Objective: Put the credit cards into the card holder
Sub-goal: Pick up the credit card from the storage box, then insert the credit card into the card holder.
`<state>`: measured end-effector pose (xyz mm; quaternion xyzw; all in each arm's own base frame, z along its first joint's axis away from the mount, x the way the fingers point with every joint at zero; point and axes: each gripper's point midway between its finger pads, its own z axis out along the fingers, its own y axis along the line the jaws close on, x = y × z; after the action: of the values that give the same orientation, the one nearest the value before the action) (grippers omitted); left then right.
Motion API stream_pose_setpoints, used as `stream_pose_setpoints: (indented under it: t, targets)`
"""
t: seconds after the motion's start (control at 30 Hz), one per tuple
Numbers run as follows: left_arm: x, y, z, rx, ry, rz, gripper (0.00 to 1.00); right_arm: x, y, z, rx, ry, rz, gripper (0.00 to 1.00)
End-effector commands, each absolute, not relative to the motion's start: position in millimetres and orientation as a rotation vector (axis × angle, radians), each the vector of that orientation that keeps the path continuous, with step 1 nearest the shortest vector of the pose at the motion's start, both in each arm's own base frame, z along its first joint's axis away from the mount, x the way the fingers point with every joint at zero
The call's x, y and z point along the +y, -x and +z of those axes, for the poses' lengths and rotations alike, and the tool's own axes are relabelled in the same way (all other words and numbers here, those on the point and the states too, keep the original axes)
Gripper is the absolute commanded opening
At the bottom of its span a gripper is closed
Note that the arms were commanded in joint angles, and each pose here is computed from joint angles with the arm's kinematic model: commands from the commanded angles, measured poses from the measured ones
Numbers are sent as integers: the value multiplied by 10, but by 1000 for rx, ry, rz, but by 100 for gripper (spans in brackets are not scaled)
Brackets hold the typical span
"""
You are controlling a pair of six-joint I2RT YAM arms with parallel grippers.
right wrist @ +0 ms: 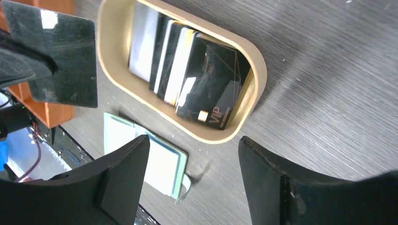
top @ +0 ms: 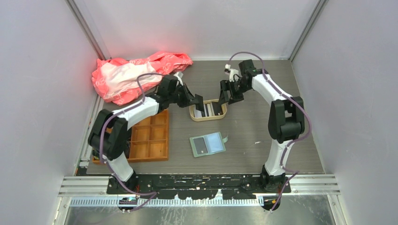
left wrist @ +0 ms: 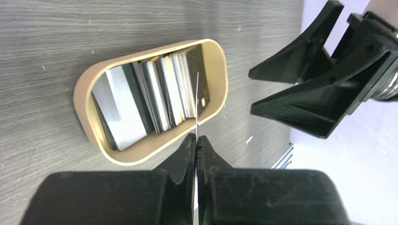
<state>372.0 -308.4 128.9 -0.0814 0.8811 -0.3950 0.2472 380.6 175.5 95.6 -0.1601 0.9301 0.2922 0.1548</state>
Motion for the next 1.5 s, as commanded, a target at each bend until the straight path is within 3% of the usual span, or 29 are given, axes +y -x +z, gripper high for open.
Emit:
stream_pose_setpoints:
  t: [0.0, 0.13, 0.33, 0.57, 0.63, 0.93, 1.17, 1.23, 1.3, 1.47]
  targets:
    - [-3105, -3623, 1767, 2226, 48, -1160, 0, 1750, -3760, 1812, 2396, 651, 872, 76]
    - [-3162, -3421, 2123, 2053, -72, -1295, 0, 1879, -3458, 2126, 2242, 796, 1009, 79]
    - [-3279, -2820, 2668, 1734, -302, -1490, 0, 2198, -2828, 2564, 1957, 904, 1394, 99]
    - [-3319, -2352, 2885, 1519, -394, -1619, 0, 2401, -2642, 2549, 1986, 876, 1458, 95]
    - [-3314, -2311, 2892, 1509, -398, -1630, 0, 2420, -2661, 2568, 1986, 855, 1470, 90]
    - [-3315, -2283, 2885, 1508, -394, -1643, 0, 2468, -2545, 2725, 1950, 855, 1569, 49]
    - [-3347, -2298, 2831, 1535, -374, -1675, 2, 2448, -2426, 2756, 1905, 932, 1582, 2]
    - [-3310, -2348, 2797, 1550, -323, -1649, 12, 2431, -2409, 2695, 1922, 938, 1560, 1]
    - [-3229, -2411, 2730, 1584, -254, -1583, 34, 2394, -2381, 2559, 1957, 938, 1525, 1]
    - [-2883, -2408, 2338, 1822, -171, -1301, 47, 2296, -2292, 2115, 2071, 895, 1448, 1]
